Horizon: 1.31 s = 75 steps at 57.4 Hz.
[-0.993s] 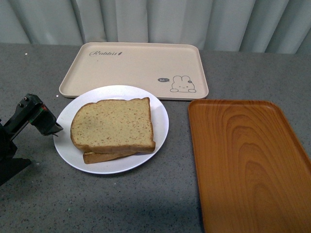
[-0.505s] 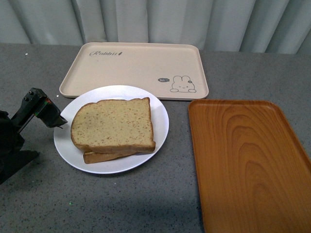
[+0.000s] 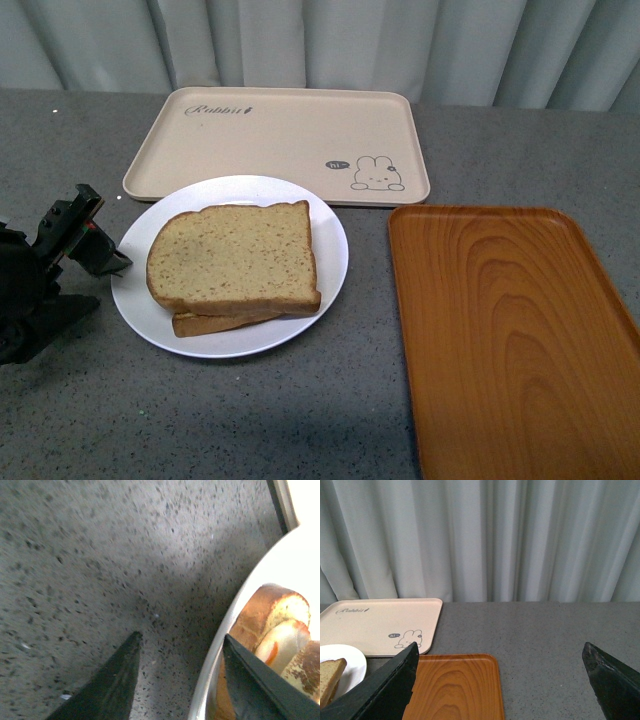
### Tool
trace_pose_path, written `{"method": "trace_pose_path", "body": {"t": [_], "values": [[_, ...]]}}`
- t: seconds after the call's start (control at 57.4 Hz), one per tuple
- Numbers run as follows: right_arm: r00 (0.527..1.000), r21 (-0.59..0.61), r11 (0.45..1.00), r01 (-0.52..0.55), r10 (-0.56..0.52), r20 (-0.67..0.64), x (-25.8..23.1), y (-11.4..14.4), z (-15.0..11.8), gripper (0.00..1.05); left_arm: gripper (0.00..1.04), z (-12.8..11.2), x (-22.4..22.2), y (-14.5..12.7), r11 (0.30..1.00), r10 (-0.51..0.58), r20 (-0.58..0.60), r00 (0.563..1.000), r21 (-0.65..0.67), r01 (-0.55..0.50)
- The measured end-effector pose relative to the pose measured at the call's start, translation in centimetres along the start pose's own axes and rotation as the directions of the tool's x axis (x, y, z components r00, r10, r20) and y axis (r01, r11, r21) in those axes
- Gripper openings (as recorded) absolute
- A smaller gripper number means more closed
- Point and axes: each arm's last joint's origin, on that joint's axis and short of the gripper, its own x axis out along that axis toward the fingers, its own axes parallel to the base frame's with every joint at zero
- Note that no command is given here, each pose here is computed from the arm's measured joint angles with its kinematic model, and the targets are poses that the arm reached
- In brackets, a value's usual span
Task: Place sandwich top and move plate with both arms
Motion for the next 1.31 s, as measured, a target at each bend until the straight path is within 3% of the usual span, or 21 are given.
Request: {"method": "trace_pose_path", "body": {"t": [0.279,0.784,1.063,1.307], "values": [[1.0,0.0,1.0,-0.001,0.001,0.0,0.0,0.0,0.0,0.96,0.05,0.0,0.0,-0.3,0.998,-0.064,-0.04,0.997,-0.019,0.063],[1.0,0.0,1.0,0.0,0.0,0.0,0.0,0.0,0.0,0.96,0.04,0.9,-3.0,1.0,0.986,-0.13,0.014,0.991,-0.098,0.131],[1.0,0.0,1.0,0.0,0.0,0.0,0.0,0.0,0.0,0.96,0.04,1.9,-5.8,1.8,0.951,-0.237,0.094,0.967,-0.18,0.251],[1.0,0.0,1.0,0.0,0.0,0.0,0.0,0.0,0.0,0.96,0.04,3.1,-7.5,0.6,0.896,-0.368,0.166,0.915,-0.198,0.396]]}}
